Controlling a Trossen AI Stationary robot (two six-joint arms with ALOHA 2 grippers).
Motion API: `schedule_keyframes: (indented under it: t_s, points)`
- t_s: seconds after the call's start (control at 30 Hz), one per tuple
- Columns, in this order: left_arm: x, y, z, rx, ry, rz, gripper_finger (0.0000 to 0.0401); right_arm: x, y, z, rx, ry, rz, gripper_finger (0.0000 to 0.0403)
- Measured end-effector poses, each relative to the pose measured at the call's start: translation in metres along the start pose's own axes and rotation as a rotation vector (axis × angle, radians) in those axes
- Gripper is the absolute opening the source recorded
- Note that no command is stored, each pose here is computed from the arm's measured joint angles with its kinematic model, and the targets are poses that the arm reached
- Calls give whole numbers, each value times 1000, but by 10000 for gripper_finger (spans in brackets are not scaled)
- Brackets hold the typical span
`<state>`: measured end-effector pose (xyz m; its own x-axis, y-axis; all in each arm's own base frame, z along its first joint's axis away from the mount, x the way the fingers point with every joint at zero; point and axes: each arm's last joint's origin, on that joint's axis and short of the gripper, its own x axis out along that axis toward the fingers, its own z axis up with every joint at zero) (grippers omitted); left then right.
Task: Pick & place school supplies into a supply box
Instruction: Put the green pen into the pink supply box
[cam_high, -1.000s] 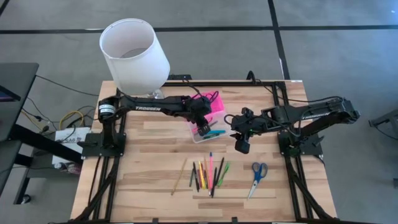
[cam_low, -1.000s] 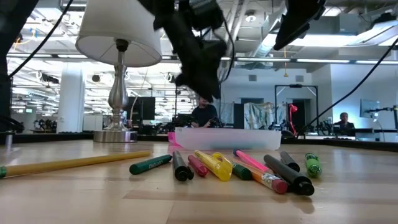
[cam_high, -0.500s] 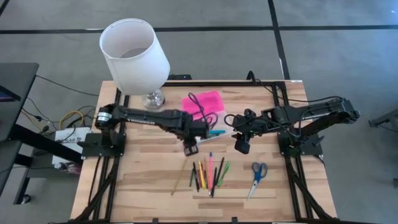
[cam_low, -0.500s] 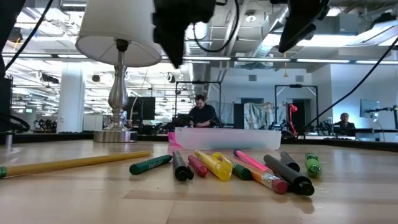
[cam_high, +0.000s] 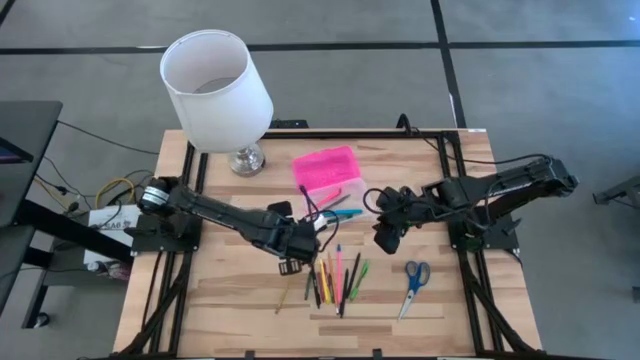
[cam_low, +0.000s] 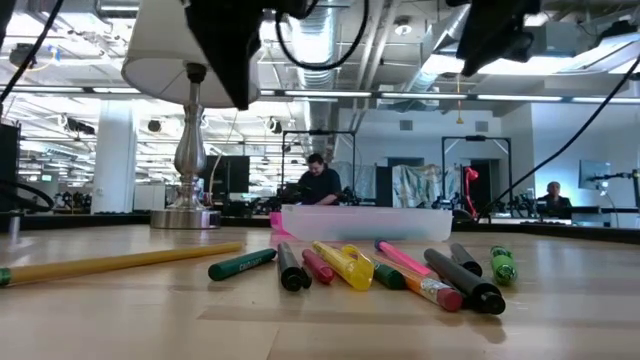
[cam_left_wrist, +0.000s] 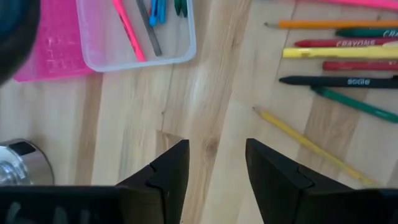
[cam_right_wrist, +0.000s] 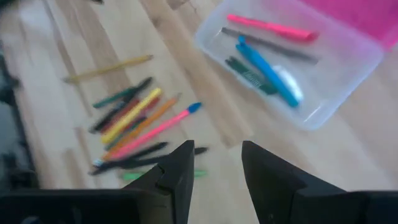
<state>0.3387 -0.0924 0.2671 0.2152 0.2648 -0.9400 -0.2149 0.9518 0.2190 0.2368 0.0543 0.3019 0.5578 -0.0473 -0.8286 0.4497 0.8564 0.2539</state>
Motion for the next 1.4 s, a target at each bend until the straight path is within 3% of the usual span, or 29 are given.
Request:
schedule_keyframes:
  t_s: [0.37,0.63,0.8,1.07,1.23,1.4]
  points:
    - [-4,13,-55,-29,-234,-91,153,-15,34,-43,432,-105,-28,127]
    - [19,15,-87,-118,-287,-304,153,-12,58,-59,480,-242,19,127]
    - [35,8,-98,-147,-237,-325,153,16,71,-70,518,-193,-40,127]
    - [37,8,-100,-179,-249,-278,153,73,80,-93,781,-72,-223,127]
    - [37,10,-99,-174,-268,-245,153,102,93,-94,880,-74,-197,127]
    - [37,10,-99,-140,-271,-234,153,128,105,-93,898,-54,-205,127]
